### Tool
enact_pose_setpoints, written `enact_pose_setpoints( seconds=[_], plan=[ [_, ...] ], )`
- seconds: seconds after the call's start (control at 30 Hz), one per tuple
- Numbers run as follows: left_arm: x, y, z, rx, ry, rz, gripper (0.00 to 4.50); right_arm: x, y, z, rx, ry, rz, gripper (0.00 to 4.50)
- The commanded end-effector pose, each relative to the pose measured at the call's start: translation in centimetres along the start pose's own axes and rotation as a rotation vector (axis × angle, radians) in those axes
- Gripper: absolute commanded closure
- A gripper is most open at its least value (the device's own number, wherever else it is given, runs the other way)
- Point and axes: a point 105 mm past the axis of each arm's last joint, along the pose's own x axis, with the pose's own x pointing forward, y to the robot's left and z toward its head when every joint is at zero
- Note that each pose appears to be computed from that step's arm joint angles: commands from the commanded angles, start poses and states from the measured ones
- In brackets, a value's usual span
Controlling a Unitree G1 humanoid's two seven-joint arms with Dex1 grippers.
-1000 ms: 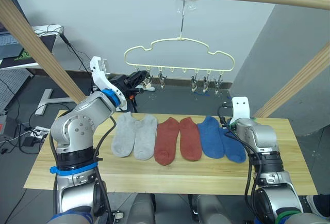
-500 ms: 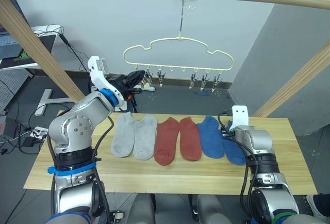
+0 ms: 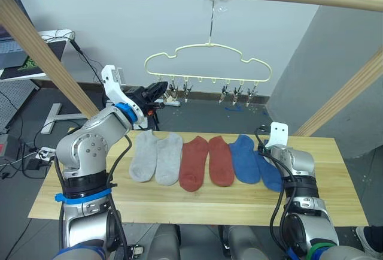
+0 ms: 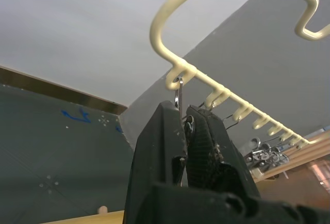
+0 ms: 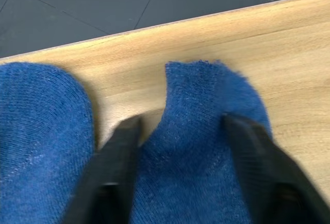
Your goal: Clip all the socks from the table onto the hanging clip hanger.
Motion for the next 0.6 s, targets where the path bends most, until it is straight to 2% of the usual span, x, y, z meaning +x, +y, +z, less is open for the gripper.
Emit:
enact_pose_setpoints(
  seconds=[0.03, 0.13, 0.27, 0.4, 0.6],
  plan=[
    [-0.4, -0.8, 1.4, 0.042, -0.048, -0.026, 4.39, 0.4, -0.8, -1.9, 0.007, 0.077, -0.032, 3.51],
    [-0.3, -0.8, 1.4, 0.042, -0.048, -0.027, 4.39, 0.4, -0.8, -1.6, 0.008, 0.072, -0.037, 4.46],
    [-0.2, -0.8, 1.5, 0.039, -0.049, -0.030, 4.39, 0.4, -0.8, -1.4, -0.010, 0.064, -0.032, 4.46],
    [-0.2, -0.6, 1.8, 0.027, -0.053, -0.028, 4.39, -0.7, -0.3, 0.2, -0.093, -0.003, 0.003, 4.46],
    [-0.3, -0.1, 2.0, 0.014, -0.037, -0.016, 4.39, -5.4, 2.3, 3.3, -0.287, -0.136, 0.191, 4.46]
  ],
)
